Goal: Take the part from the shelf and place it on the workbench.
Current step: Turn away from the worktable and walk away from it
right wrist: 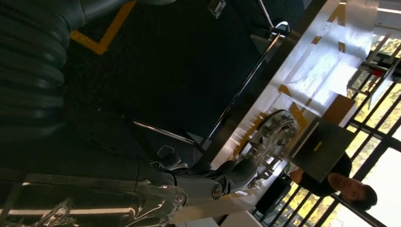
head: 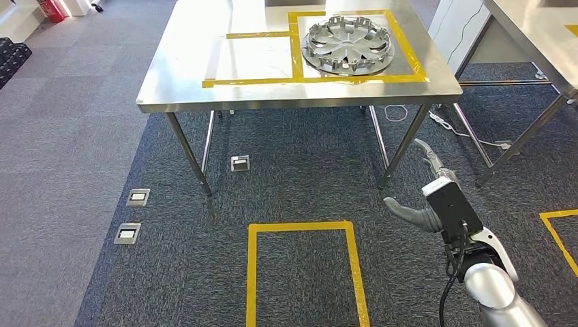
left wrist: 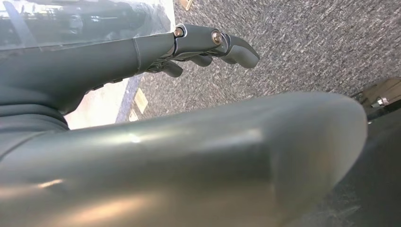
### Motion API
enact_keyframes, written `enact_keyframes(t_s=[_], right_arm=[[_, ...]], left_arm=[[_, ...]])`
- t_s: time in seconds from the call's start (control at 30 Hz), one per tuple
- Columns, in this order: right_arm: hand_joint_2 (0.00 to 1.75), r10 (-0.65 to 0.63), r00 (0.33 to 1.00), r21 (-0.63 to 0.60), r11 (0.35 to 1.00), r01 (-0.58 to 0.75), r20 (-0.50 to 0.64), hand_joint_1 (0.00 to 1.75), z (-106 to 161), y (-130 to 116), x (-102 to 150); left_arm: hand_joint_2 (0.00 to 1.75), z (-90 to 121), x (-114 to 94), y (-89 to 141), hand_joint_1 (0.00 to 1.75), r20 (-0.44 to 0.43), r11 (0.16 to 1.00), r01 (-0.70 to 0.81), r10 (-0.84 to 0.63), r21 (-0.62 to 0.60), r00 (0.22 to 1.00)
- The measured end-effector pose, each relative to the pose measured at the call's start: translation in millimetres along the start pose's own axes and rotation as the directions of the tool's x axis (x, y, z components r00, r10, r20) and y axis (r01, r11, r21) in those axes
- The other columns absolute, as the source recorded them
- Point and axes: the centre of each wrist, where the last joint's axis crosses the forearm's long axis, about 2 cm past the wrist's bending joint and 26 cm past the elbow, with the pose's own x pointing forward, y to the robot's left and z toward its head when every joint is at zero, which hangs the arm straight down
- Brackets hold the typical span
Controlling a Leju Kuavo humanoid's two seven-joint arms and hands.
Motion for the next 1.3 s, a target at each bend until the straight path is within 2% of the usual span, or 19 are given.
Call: enact_keyframes(t_s=[0.27, 0.53, 0.77, 1.03, 1.07, 1.17, 1.2, 1.3], right_arm=[[1.75, -0.043, 0.972, -0.007, 0.999, 0.042, -0.231, 0.0, 22.8, 14.4, -65.1], [1.75, -0.104, 0.878, -0.014, 0.994, 0.11, -0.467, 0.0, 65.9, 39.8, -128.0], [1.75, -0.161, 0.74, -0.034, 0.982, 0.184, -0.652, 0.0, 116.1, 69.5, -173.1], [1.75, -0.22, 0.505, -0.076, 0.954, 0.29, -0.835, 0.0, 196.4, 115.7, -209.6], [1.31, -0.226, 0.475, -0.083, 0.95, 0.302, -0.851, 0.0, 206.2, 121.3, -212.2], [0.0, -0.238, 0.391, -0.1, 0.935, 0.34, -0.889, 0.0, 233.6, 137.7, -216.6], [0.0, -0.241, 0.368, -0.106, 0.931, 0.35, -0.898, 0.0, 241.1, 142.3, -217.4], [0.0, -0.25, 0.313, -0.124, 0.92, 0.371, -0.916, 0.0, 256.5, 152.1, -218.7]], left_arm=[[1.75, 1.0, -11.3, -2.3, 0.0, 0.002, 0.996, -0.088, 0.088, -0.025, 0.996], [1.75, 2.2, -25.2, -1.5, 0.0, 0.001, 0.982, -0.185, 0.185, -0.037, 0.983], [1.75, 3.5, -38.0, 0.1, 0.0, -0.002, 0.961, -0.272, 0.272, -0.038, 0.962], [1.75, 5.8, -56.4, 3.9, 0.0, -0.005, 0.929, -0.369, 0.369, -0.029, 0.929], [1.75, 6.1, -58.3, 4.6, 0.0, -0.004, 0.925, -0.379, 0.379, -0.027, 0.925], [0.44, 7.0, -64.8, 6.0, 0.0, -0.004, 0.914, -0.405, 0.405, -0.023, 0.914], [0.0, 7.3, -66.7, 6.6, 0.0, -0.004, 0.911, -0.412, 0.412, -0.022, 0.911], [0.0, 7.8, -70.1, 8.4, 0.0, -0.003, 0.902, -0.431, 0.431, -0.015, 0.902]])
